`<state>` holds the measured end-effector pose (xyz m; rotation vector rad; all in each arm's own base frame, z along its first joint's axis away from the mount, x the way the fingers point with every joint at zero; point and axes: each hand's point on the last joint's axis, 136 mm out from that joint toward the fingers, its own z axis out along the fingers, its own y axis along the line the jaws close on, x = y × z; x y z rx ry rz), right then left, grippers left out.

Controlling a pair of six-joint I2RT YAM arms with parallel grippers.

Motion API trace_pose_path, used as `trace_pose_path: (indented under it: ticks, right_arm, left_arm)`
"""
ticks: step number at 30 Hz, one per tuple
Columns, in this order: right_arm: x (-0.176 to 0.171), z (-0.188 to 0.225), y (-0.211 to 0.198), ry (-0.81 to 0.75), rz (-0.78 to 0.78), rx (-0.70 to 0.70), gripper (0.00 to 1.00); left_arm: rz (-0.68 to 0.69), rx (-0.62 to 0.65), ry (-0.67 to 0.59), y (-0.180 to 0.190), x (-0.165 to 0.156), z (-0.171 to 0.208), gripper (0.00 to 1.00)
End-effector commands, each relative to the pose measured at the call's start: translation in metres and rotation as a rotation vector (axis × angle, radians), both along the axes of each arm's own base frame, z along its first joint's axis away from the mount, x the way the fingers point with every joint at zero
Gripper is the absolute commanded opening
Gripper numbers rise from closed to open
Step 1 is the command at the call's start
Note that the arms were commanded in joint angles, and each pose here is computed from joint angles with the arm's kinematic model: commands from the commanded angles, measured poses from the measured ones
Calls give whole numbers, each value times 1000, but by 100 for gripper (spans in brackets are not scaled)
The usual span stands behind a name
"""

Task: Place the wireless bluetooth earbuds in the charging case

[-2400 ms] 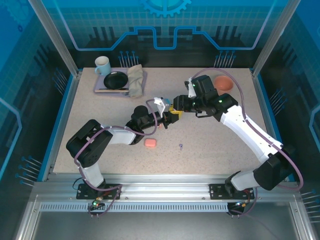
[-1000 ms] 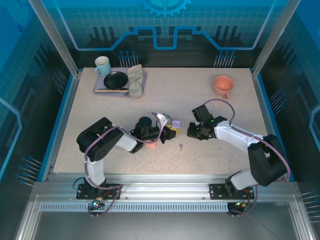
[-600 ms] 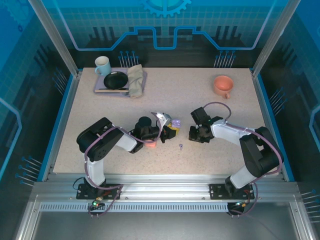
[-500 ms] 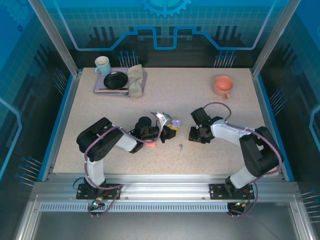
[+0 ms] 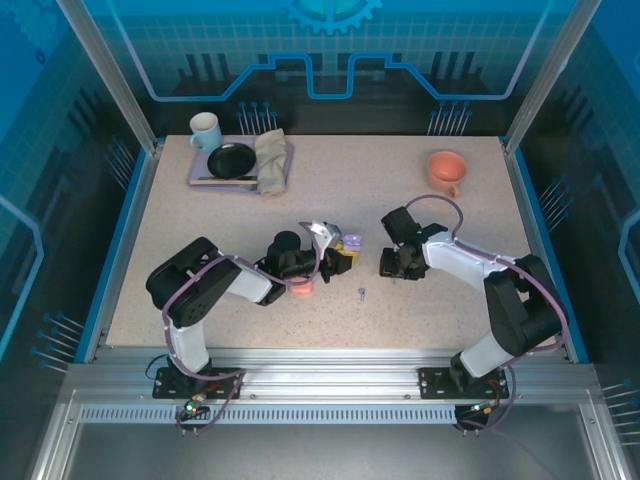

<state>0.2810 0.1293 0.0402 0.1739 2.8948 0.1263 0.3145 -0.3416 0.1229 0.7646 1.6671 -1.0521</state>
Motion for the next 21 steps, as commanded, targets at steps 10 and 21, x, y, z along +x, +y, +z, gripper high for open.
trace_pose_path:
  ticks: [10,21]
  right_arm:
    - [4,-18,1,90,63,-75,40]
    - [-3,-31,0,127,83,-119,33]
  left_arm:
    - [24,-22,-61,7,2,15,0]
    - [27,-24,-62,8,4,15,0]
